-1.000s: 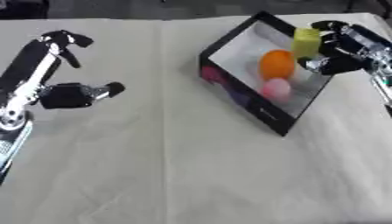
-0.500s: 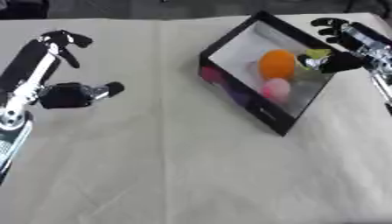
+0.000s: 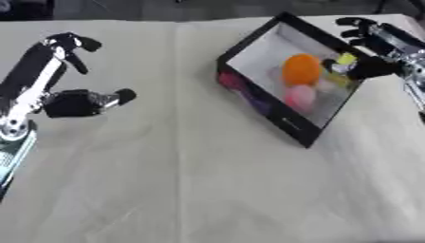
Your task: Pick up the objects with one hand, pass them to the other hand, and then place them into the box on the other side of the table.
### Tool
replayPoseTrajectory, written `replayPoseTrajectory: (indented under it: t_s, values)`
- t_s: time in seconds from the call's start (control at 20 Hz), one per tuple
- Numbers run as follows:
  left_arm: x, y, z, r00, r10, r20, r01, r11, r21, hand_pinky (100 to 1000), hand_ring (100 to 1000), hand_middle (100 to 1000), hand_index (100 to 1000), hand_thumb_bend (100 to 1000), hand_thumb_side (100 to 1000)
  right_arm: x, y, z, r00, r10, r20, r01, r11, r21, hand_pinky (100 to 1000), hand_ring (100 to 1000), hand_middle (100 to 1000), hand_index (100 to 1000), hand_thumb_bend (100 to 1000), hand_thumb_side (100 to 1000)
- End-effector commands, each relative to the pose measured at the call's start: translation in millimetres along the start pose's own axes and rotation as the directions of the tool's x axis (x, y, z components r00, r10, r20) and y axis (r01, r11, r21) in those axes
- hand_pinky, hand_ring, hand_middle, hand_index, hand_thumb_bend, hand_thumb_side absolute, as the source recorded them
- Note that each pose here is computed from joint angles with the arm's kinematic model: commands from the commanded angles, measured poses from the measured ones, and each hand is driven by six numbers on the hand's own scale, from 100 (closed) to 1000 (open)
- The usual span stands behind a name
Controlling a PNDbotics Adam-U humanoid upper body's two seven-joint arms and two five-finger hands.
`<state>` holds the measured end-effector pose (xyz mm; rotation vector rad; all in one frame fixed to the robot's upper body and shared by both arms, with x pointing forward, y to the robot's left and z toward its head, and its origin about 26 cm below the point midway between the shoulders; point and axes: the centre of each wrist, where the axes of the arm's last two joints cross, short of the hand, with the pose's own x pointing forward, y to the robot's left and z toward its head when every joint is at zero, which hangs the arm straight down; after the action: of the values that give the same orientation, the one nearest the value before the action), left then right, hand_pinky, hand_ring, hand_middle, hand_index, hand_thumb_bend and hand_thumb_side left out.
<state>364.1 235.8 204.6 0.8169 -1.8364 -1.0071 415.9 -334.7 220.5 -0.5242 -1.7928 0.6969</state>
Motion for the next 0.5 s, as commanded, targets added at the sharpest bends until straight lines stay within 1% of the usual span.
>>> replayPoseTrajectory:
  t_s: [0.05,0.1,0.15,0.2,0.25,0.3,0.4,0.45,0.5]
  values:
    - [-1.3,14.8,0.9,1.000,0.013,-0.008,-0.013,0.998,0.061,790,514,710,811,744,556,13.0,-18.8,1.2,0.998,-0.055,0.011,0.056,0.992,-0.110,880,804,903,910,100,380]
    - [-2.8,17.4,2.2,0.999,0.026,-0.018,-0.025,0.996,0.080,789,509,709,811,738,556,14.8,-19.4,2.3,0.997,-0.077,0.014,0.078,0.988,-0.130,879,801,901,907,100,445]
    - [-4.1,20.1,3.7,0.999,0.041,-0.027,-0.038,0.994,0.099,788,507,708,810,733,558,16.3,-19.6,3.4,0.995,-0.098,0.020,0.100,0.984,-0.145,879,801,902,908,100,490]
    - [-6.1,22.9,5.4,0.998,0.057,-0.039,-0.052,0.991,0.120,785,496,704,808,712,563,17.5,-20.0,4.6,0.992,-0.123,0.031,0.126,0.980,-0.156,882,803,909,914,100,649]
    - [-8.4,25.9,7.5,0.996,0.077,-0.052,-0.068,0.987,0.143,785,492,702,807,704,564,18.0,-20.5,6.1,0.988,-0.148,0.045,0.153,0.974,-0.164,883,803,911,917,100,672]
    - [-11.0,28.9,9.8,0.993,0.098,-0.066,-0.086,0.982,0.168,784,487,701,805,692,567,18.1,-21.2,7.5,0.984,-0.170,0.058,0.177,0.970,-0.169,884,804,911,920,100,681]
    - [-17.4,35.9,15.5,0.985,0.143,-0.096,-0.118,0.966,0.231,782,473,693,798,645,569,17.5,-22.6,10.8,0.974,-0.211,0.087,0.223,0.960,-0.172,890,810,913,931,100,629]
    - [-20.2,38.7,18.2,0.979,0.171,-0.108,-0.138,0.955,0.262,778,466,689,795,626,571,16.9,-22.9,12.4,0.968,-0.229,0.100,0.243,0.955,-0.168,890,808,914,933,100,578]
    - [-23.0,41.3,20.9,0.972,0.206,-0.116,-0.165,0.942,0.291,773,460,686,793,614,572,16.1,-23.2,14.0,0.963,-0.245,0.109,0.260,0.952,-0.163,889,804,913,934,100,560]
